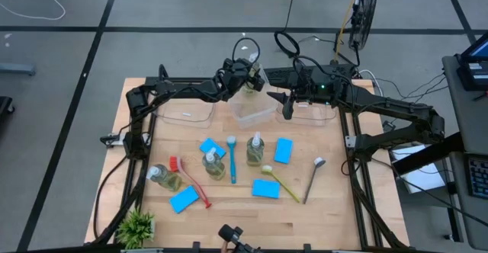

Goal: Pick & Place Kitchen Sink Supplies
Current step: Put the yellow soap dispenser into the white bin

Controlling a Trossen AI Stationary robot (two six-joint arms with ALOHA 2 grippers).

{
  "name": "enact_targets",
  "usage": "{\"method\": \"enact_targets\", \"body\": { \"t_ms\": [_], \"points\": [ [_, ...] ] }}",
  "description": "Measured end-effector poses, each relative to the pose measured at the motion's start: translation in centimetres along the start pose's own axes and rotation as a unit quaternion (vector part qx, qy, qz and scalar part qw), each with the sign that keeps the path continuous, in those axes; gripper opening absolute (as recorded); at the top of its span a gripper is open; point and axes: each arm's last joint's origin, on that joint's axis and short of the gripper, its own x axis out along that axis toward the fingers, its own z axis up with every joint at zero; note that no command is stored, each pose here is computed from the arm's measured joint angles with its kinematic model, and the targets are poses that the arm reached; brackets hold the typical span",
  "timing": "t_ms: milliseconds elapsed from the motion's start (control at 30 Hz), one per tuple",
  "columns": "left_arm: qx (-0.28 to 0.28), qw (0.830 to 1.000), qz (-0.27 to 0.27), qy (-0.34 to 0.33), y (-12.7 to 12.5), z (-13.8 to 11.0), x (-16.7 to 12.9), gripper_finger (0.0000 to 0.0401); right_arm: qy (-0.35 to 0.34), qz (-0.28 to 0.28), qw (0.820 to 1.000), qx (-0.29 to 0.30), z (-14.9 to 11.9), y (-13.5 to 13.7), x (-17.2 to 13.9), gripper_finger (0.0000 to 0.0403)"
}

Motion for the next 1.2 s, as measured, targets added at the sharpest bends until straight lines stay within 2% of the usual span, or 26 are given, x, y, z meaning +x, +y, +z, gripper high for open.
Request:
{"method": "enact_targets", "body": {
  "t_ms": [400, 933, 1200],
  "points": [
    [0.026, 1.0, -0.005, -0.004, -0.1, 0.1, 0.0, 0.0297, 0.0, 0.0, 1.0, 0.0, 0.0, 0.0, 0.0, 0.0155],
    [0.02, 0.999, 0.018, -0.021, 0.1, 0.7, -0.2, 0.0354, 0.0, 0.0, 1.0, -0.001, 0.0, 0.0, 0.0, 0.0155],
    [0.099, 0.99, 0.047, -0.086, -0.4, 2.5, -1.1, 0.038, 0.0, 0.0, 1.0, -0.001, 0.0, 0.0, 0.0, 0.0155]
  ]
}}
